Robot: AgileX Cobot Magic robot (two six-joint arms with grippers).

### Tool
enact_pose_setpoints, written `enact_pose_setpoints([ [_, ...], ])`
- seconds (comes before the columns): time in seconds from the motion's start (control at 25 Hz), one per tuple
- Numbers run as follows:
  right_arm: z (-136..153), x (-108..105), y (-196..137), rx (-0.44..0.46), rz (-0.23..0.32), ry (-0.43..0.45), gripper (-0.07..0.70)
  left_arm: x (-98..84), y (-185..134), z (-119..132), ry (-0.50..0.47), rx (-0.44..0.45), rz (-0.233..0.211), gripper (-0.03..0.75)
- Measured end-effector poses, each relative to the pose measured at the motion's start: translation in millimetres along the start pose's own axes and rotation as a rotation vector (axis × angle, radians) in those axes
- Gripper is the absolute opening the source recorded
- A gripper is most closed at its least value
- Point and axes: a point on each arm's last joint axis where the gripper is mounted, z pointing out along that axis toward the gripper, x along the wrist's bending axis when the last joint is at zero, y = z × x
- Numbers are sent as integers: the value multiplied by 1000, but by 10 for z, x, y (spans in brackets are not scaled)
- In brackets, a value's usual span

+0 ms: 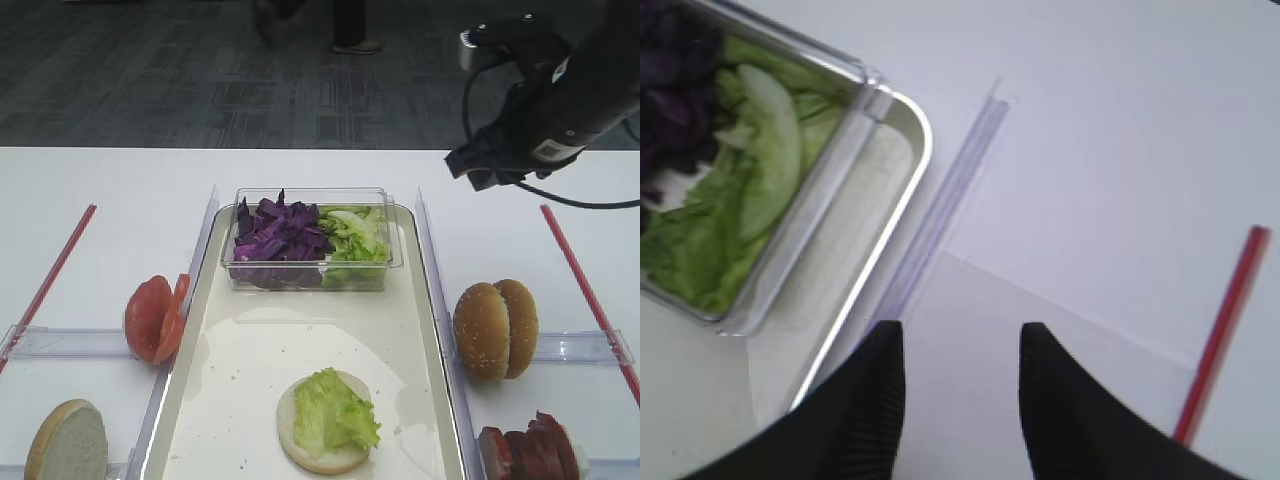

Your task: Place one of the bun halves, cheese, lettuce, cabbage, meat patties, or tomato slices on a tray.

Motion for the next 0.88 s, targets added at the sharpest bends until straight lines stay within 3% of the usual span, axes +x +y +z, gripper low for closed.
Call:
enact_pose_setpoints([
  [0.12,-9,-126,-20,2,44,-23,318,0,0,0,0,0,0,271],
  [0.24,-32,-348,-67,5,130,-70,318,0,0,0,0,0,0,271],
  [0.48,-63,-566,-125,8,200,-114,318,0,0,0,0,0,0,271],
  [0.88,-71,-614,-157,28,203,-126,318,0,0,0,0,0,0,271],
])
